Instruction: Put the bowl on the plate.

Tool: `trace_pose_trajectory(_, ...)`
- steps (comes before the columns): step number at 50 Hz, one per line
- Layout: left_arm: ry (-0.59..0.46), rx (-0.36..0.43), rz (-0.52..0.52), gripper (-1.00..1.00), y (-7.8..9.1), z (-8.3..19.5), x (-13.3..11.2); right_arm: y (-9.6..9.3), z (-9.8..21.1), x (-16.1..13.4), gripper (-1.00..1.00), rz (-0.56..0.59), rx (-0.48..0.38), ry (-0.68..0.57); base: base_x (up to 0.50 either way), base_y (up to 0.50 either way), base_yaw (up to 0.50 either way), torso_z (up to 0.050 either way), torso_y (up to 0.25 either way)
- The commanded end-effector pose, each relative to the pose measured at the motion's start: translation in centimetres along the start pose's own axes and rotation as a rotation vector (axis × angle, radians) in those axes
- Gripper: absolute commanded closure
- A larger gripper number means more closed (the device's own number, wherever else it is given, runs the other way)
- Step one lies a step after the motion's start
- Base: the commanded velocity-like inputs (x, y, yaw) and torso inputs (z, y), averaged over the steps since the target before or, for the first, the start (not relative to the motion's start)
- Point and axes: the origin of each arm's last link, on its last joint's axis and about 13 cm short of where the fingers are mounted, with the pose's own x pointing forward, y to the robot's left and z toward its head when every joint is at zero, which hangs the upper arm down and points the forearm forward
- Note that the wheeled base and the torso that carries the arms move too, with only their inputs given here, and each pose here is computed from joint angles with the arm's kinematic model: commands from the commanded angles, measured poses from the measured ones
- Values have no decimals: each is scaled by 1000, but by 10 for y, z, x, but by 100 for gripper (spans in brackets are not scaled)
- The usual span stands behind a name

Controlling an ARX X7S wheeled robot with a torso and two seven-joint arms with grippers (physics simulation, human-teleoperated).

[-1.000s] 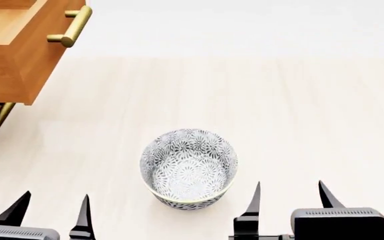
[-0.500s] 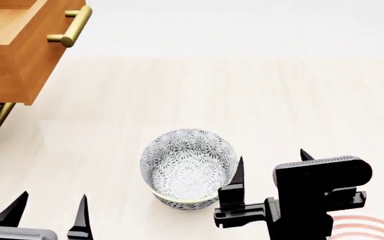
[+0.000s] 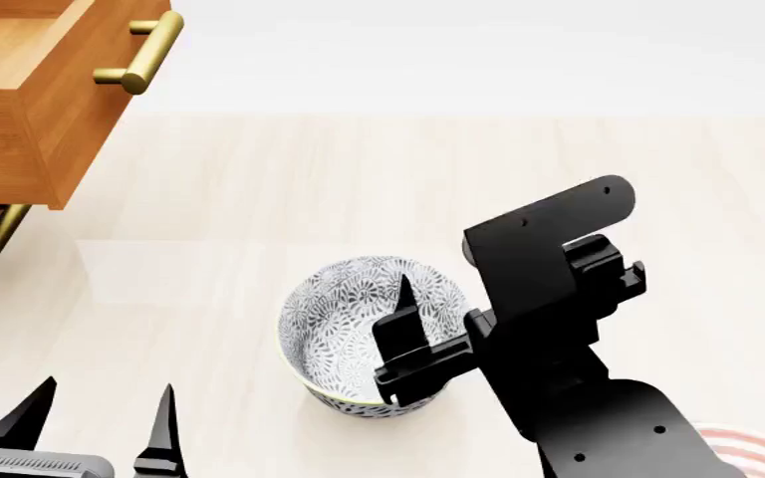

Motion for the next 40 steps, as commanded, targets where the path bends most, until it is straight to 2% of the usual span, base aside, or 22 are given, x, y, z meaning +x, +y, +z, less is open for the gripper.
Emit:
trace_pose_trajectory(1, -3, 0, -4, -100, -1, 3, -1, -9, 21, 12, -100, 113, -17, 102, 0, 0, 0, 0, 0)
trace_pose_trajectory(8, -2, 3, -3, -100, 0, 2, -1, -14, 33, 17, -100, 194, -41, 142, 0, 0, 0, 0, 0)
trace_pose_trajectory(9, -2, 3, -3, -100, -1, 7, 0, -14, 36, 18, -100, 208, -45, 156, 0, 0, 0, 0, 0)
trace_pose_trajectory(10, -2, 3, -3, -100, -1, 24, 2, -15, 39, 20, -100, 228, -37, 177, 0, 0, 0, 0, 0)
trace_pose_trajectory(14, 1, 3, -5, -100, -2, 24, 3, -16, 45, 26, -100, 274, -57, 218, 0, 0, 0, 0, 0)
trace_pose_trajectory(22, 0, 1, -3, -100, -1, 25, 3, -20, 56, 36, -100, 312, -50, 239, 0, 0, 0, 0, 0)
trace_pose_trajectory(40, -7, 3, -7, -100, -2, 28, 2, -15, 67, 61, -100, 328, -135, 367, 0, 0, 0, 0, 0)
